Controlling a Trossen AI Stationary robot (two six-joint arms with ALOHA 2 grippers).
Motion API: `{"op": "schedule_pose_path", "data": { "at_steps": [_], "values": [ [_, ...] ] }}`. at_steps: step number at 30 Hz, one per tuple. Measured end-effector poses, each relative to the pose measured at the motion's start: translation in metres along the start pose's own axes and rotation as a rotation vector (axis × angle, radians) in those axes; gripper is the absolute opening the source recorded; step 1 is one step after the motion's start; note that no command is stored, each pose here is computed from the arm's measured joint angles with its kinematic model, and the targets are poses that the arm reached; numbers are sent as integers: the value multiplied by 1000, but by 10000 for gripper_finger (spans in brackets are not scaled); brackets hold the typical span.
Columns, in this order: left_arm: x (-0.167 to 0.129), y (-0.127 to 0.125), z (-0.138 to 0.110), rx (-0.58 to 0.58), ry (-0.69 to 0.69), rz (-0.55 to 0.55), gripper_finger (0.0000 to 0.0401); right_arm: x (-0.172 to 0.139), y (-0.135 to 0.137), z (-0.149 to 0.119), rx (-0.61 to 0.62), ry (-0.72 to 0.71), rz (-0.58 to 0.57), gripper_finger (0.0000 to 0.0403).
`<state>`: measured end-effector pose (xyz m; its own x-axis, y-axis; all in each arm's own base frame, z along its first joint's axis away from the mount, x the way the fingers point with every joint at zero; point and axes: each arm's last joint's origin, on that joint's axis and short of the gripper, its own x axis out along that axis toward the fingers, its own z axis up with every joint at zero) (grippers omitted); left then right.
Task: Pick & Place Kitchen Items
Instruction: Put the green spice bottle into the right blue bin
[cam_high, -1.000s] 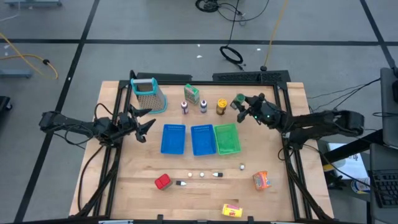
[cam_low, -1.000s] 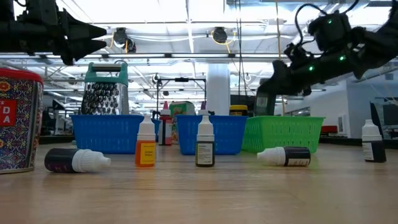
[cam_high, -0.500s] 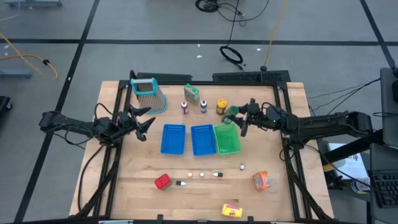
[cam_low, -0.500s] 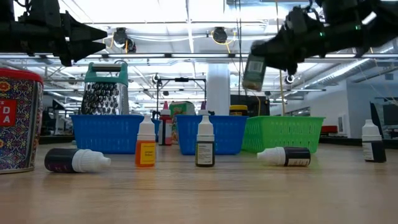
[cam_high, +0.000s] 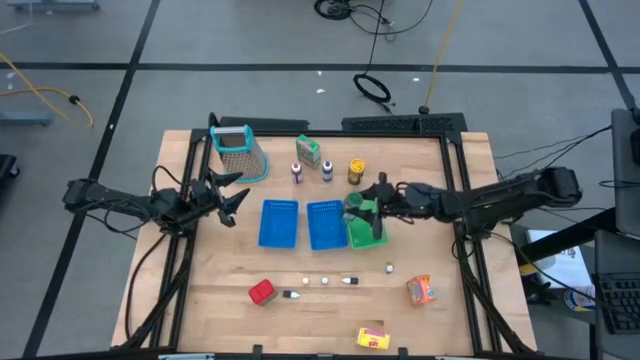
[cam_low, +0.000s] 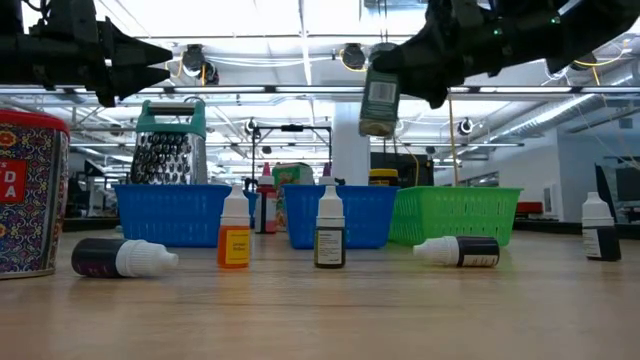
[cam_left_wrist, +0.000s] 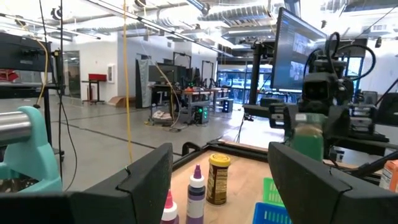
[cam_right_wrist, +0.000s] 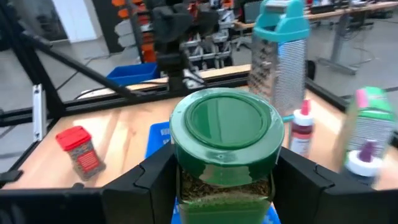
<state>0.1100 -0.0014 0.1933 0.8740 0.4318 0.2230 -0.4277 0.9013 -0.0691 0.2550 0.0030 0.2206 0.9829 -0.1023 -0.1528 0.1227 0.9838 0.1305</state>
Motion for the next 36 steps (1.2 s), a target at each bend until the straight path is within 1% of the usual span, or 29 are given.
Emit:
{"op": "schedule_pose_path", "data": {
  "at_steps": [7,10,16,19,21,29,36],
  "values": [
    [0,0,0,-11,0,0,267,31,11,-17,-15,73,20,192],
    [0,0,0,-11,0,0,267,43,16,-23,-19,80,33,192],
    [0,0,0,-11,0,0,267,60,26,-34,-35,114,55,192],
    [0,0,0,-12,0,0,267,64,29,-42,-49,133,63,192],
    [0,0,0,-12,0,0,267,67,30,-45,-43,121,69,192],
    [0,0,0,-14,0,0,267,76,30,-65,-45,146,66,192],
    [0,0,0,-14,1,0,267,78,29,-71,-28,158,65,192]
  ]
}}
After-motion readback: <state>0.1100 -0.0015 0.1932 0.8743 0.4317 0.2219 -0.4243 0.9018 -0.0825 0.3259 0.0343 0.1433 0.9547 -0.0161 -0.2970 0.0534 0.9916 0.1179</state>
